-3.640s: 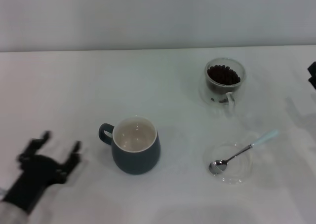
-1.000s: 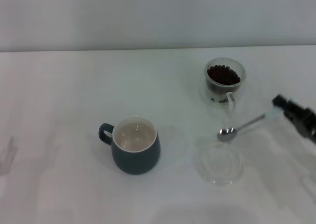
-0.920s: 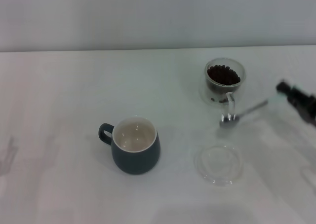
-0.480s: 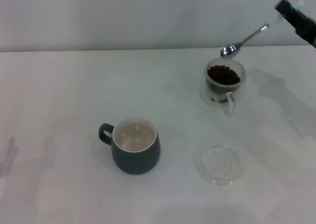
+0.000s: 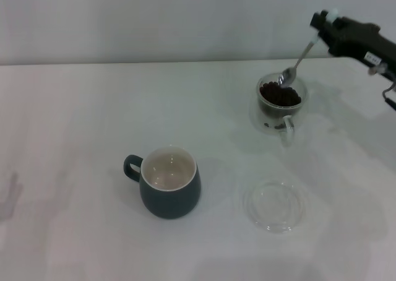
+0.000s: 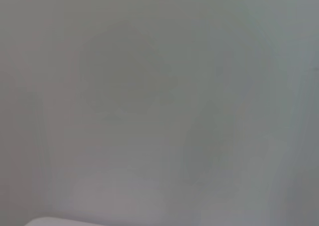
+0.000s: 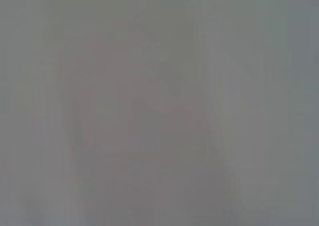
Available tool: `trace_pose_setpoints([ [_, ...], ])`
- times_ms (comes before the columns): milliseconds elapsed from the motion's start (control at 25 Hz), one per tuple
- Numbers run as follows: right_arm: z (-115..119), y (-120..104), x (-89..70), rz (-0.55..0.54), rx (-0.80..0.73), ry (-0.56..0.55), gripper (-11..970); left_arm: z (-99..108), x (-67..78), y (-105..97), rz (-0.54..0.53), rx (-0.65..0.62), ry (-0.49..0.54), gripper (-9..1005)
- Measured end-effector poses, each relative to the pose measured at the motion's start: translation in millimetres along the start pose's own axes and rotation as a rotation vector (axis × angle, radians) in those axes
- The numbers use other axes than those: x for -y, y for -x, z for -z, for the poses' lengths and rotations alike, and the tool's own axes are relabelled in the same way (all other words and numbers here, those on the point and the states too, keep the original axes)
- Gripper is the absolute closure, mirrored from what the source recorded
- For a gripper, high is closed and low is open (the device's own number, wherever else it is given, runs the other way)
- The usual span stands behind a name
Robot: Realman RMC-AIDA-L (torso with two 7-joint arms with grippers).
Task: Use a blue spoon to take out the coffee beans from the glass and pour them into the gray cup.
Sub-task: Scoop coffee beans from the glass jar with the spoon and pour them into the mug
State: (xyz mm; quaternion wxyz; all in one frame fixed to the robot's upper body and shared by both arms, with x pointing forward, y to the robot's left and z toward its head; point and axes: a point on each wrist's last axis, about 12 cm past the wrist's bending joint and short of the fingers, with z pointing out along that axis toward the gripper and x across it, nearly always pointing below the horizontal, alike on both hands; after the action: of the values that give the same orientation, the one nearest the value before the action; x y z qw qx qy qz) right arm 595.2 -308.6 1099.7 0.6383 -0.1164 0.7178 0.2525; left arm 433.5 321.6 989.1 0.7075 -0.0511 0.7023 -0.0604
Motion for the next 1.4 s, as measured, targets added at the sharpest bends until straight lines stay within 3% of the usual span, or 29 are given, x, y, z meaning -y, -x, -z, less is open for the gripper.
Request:
trace_pose_setpoints([
  [400,-10,-16,-2.1,0.066,-0.110,-0.053,808,-6,2.4,2,0.000,0.006,-0.013,104],
  [640,-12,-18,-0.2,0.043,-0.117,-0.081,809,-9,4.3,1,-0.004,-0.003,-0.024,104],
  [1400,3,-37,11.6,-0.491,-0.088,-0.196,809,-7,-0.8,1,-0.012,-0.012,-0.007,104],
])
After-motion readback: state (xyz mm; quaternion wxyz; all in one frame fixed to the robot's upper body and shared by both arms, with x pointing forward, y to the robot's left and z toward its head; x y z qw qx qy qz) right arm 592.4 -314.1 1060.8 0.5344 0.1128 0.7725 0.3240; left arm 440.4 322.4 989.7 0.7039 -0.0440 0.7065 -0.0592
